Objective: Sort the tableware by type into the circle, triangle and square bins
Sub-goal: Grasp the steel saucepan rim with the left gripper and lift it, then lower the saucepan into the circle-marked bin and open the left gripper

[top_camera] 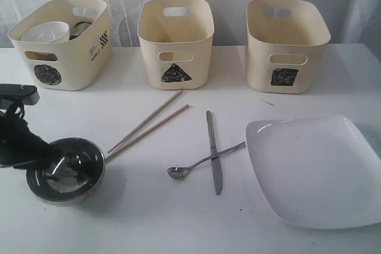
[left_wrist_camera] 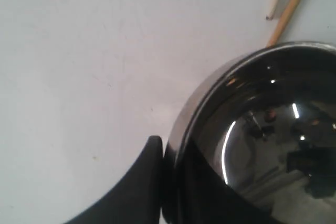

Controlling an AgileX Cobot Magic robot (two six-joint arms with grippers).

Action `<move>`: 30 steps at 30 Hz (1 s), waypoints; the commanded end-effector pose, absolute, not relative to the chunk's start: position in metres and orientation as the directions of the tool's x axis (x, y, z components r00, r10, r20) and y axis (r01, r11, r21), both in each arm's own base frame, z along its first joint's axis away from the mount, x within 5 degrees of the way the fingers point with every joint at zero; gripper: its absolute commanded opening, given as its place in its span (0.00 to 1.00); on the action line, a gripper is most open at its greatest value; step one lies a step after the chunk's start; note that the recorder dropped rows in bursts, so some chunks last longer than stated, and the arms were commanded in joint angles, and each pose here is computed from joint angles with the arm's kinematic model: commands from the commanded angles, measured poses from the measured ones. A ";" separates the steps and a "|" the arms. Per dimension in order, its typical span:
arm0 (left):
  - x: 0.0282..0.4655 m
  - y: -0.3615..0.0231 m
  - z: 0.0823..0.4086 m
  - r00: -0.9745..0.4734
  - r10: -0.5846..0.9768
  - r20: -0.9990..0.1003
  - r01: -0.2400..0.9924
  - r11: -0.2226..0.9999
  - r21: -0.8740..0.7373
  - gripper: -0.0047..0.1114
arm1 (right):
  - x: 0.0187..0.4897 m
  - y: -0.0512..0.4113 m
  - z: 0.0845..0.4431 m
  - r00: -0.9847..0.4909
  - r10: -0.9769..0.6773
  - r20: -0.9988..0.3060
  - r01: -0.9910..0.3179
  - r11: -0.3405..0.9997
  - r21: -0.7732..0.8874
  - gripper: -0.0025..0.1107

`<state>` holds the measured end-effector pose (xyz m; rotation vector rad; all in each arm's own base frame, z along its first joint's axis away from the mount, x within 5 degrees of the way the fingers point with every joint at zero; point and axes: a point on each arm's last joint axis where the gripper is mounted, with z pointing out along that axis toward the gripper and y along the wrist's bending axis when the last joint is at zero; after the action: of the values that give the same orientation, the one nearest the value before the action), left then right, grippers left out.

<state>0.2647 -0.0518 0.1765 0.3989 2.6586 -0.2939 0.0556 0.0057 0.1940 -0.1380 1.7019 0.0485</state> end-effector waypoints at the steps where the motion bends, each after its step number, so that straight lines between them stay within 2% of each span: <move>1: 0.277 -0.051 0.237 -0.731 0.227 -0.643 0.346 0.936 -0.062 0.04 | 0.055 0.005 0.193 -0.124 -0.064 -0.990 -0.112 0.992 -0.050 0.02; 5: 0.301 -0.034 0.299 -0.577 0.170 -0.799 0.282 0.959 0.001 0.04 | 0.055 0.005 0.193 -0.126 -0.064 -0.990 -0.112 0.992 -0.050 0.02; 8: 0.325 -0.013 0.334 -0.485 0.117 -0.867 0.197 0.980 0.022 0.04 | 0.055 0.005 0.193 -0.126 -0.064 -0.990 -0.112 0.992 -0.050 0.02; 12: 0.365 0.015 0.357 -0.419 0.061 -0.906 0.106 0.994 0.018 0.04 | 0.055 0.005 0.193 -0.126 -0.064 -0.990 -0.112 0.992 -0.050 0.02; 18: 0.428 0.032 0.353 -0.387 0.042 -0.921 0.067 0.998 0.017 0.04 | 0.055 0.005 0.193 -0.124 -0.064 -0.990 -0.112 0.992 -0.050 0.02; 22: 0.464 0.036 0.336 -0.391 0.039 -0.919 0.067 0.998 0.013 0.04 | 0.055 0.005 0.193 -0.124 -0.064 -0.990 -0.112 0.992 -0.050 0.02; 30: 0.504 0.041 0.300 -0.422 0.036 -0.906 0.070 0.998 0.007 0.04 | 0.055 0.005 0.193 -0.124 -0.064 -0.990 -0.112 0.992 -0.050 0.02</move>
<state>0.4973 0.0385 0.3014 0.0996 2.0156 -0.0213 0.0556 0.0056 0.1938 -0.1380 1.7037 0.0483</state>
